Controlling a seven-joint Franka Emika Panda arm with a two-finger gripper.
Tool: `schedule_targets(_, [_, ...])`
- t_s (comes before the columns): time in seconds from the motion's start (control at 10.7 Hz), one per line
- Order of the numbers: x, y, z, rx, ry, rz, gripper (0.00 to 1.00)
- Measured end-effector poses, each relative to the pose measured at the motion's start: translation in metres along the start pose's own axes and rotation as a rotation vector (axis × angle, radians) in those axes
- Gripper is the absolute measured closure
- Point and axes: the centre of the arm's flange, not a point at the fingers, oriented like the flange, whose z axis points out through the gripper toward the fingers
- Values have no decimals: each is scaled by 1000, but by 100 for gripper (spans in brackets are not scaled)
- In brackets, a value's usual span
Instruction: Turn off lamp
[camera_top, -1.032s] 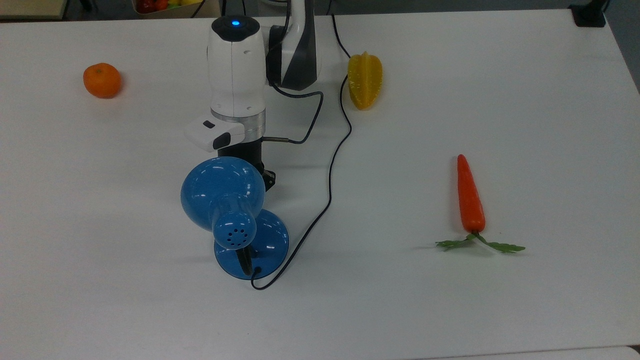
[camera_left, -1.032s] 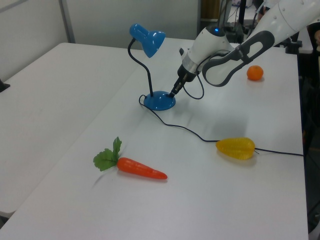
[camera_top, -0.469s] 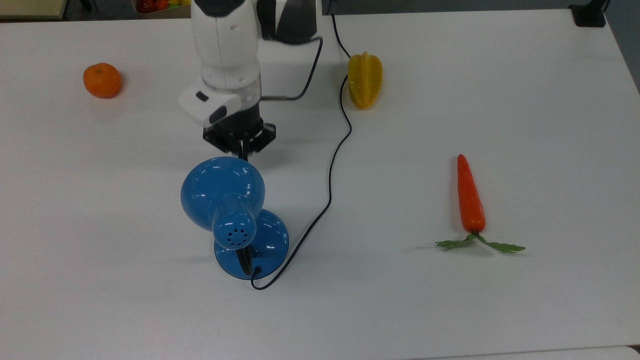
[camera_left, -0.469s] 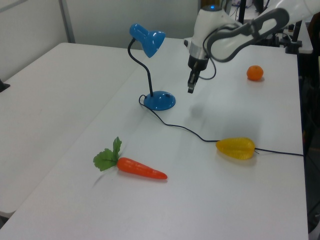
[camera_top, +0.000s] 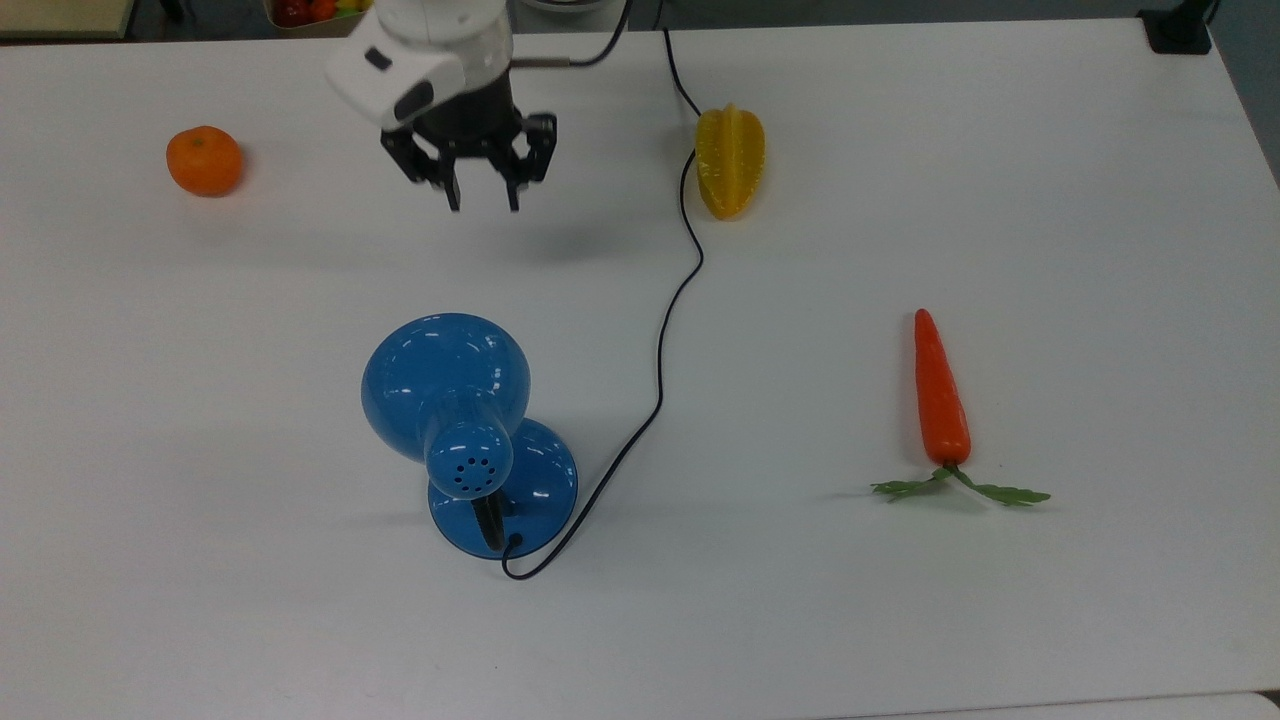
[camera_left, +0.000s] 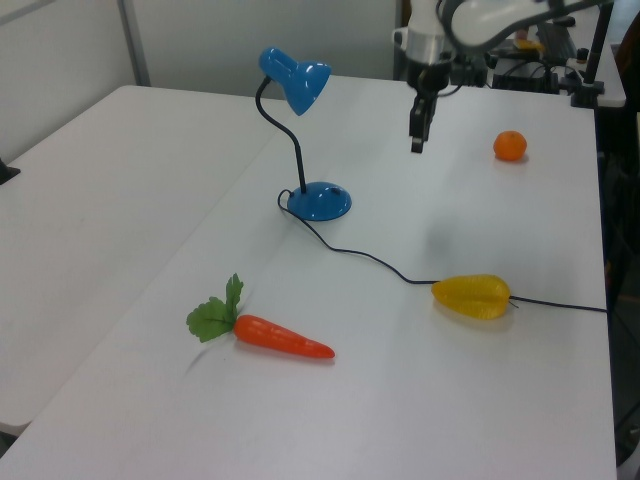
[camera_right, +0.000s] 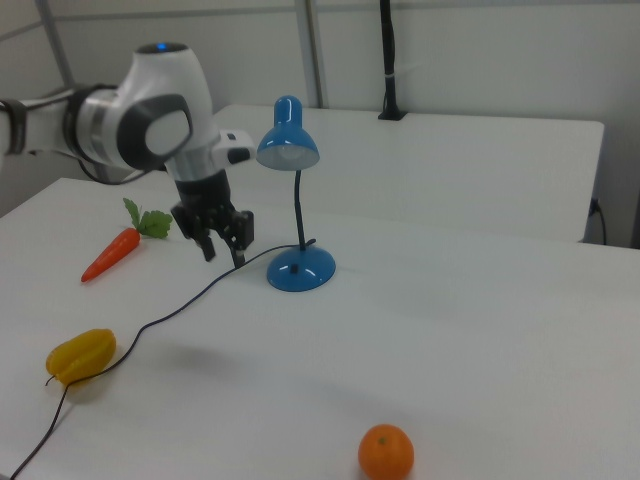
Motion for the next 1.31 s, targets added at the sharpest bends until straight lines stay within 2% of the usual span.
schedule_targets(0.19, [-19,0,-38,10,-16,20,13])
schedule_targets(0.28, [-29,-2,-64,16,-28,41,0])
schedule_targets(0.47, [-39,-8,-105,21,-43,136,0])
schedule_targets(0.75, [-40,-41,-139,43,-16,197,0])
schedule_targets(1.13, [-39,-61,-148,57,1,167,0])
schedule_targets(1.31, [-35,-62,-151,60,42,72,0])
